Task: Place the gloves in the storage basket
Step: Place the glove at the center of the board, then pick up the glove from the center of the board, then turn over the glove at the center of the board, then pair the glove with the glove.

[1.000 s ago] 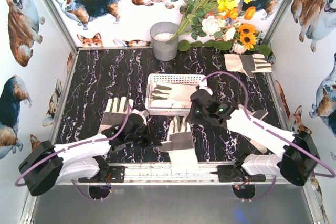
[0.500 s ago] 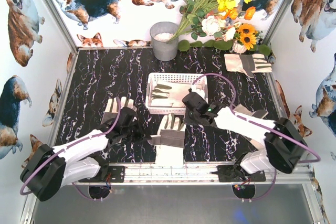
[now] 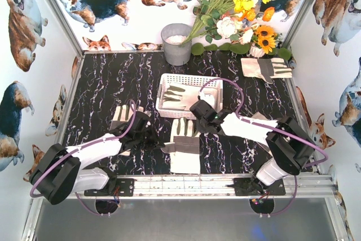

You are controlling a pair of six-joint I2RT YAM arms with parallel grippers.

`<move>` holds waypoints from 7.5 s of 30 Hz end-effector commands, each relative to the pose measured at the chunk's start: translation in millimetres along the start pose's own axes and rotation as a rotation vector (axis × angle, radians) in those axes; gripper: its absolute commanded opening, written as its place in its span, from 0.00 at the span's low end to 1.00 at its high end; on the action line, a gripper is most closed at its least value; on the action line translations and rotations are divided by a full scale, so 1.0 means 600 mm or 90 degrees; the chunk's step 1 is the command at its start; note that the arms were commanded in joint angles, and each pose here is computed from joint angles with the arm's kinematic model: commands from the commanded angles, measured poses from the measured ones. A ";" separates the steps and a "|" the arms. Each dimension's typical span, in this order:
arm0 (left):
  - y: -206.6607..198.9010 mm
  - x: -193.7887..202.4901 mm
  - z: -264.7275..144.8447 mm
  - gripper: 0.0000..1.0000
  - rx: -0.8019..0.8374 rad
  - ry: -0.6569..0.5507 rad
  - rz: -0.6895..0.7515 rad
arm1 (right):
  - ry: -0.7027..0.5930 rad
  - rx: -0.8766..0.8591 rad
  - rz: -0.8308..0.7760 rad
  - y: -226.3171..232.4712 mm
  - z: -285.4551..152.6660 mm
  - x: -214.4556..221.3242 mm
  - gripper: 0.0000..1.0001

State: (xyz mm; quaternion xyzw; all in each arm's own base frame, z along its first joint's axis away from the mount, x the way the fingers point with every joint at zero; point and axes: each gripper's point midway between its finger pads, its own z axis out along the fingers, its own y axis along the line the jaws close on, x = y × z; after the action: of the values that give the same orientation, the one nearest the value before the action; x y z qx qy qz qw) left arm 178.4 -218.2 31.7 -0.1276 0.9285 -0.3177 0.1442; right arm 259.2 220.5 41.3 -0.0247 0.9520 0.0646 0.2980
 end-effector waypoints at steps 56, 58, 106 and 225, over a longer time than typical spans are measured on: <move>0.139 -0.204 -0.114 0.19 -0.520 -0.162 0.201 | -0.252 -0.228 0.032 -0.051 -0.202 -0.211 0.78; 0.133 -0.209 -0.126 0.05 -0.521 -0.176 0.201 | -0.256 -0.235 0.030 -0.048 -0.208 -0.216 0.78; -0.389 -0.308 -0.279 0.00 0.210 -0.349 0.086 | -0.316 -0.458 -0.133 0.184 -0.275 -0.236 0.45; -0.042 0.046 -0.034 0.00 0.035 -0.081 0.215 | 0.153 -0.297 0.083 0.041 -0.129 0.030 0.00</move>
State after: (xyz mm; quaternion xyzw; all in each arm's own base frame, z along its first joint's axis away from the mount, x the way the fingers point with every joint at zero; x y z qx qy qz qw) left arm 152.5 -251.5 72.4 0.0238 0.9043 -0.3394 0.2578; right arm 175.6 217.3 80.8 -0.0159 0.9499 0.2855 0.1262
